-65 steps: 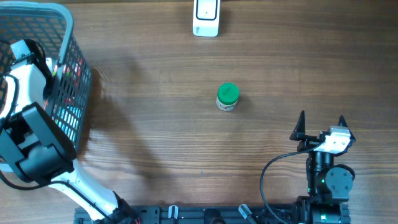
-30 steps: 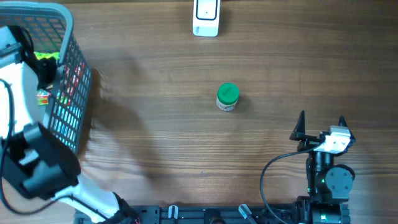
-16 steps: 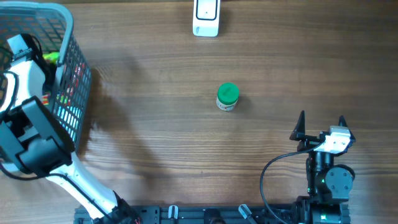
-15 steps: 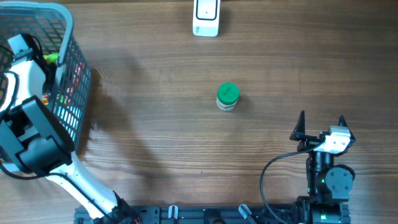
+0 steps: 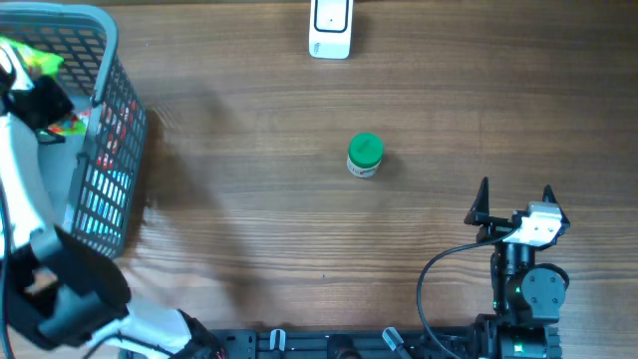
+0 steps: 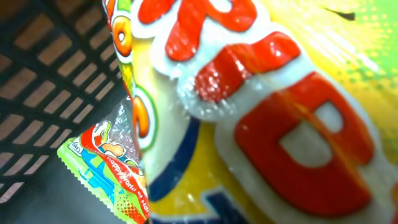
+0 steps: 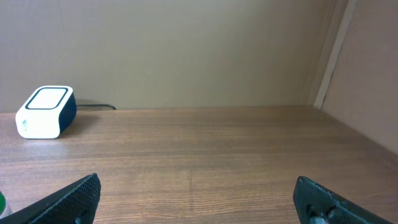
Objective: Scan the item barcode
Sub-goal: 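Carry the Haribo bag with the left gripper and drop it beside the jar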
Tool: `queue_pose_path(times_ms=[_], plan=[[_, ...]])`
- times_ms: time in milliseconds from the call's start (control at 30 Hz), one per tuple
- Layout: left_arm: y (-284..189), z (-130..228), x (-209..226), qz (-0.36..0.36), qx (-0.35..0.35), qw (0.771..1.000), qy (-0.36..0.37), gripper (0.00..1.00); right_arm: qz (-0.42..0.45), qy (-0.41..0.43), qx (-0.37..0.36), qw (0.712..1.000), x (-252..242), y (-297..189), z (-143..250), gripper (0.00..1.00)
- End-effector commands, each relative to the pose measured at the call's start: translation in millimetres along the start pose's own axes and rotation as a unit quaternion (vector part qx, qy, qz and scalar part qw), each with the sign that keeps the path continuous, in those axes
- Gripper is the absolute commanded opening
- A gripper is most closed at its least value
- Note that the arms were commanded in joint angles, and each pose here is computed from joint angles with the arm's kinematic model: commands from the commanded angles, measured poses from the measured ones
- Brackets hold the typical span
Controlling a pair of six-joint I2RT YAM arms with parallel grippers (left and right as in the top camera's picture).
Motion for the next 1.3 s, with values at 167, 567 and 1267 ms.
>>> queue_pose_path(times_ms=[167,567,1267], plan=[[-105,-29,-55,0.165,-0.105,0.981,0.017,0.04,-0.007,-0.002,-0.004,1.0,2,0,-1,1.0],[-179,135,-223,0.316,0.056,0.935,0.153,0.04,-0.007,-0.002,-0.004,1.0,2,0,-1,1.0],[-109,207,-282,0.157,-0.025,0.967,0.199,0.45,-0.007,-0.002,-0.004,1.0,2,0,-1,1.0]])
Point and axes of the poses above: each gripper's point midway between its finger pads, its own y axis out along the fingers, its own x axis along the line the jaws close on, z = x × y, the point moved 2 cm from there along -y, back along the fingers, and after that the axes turned 5 degrees about y, right-handed, at the moved point
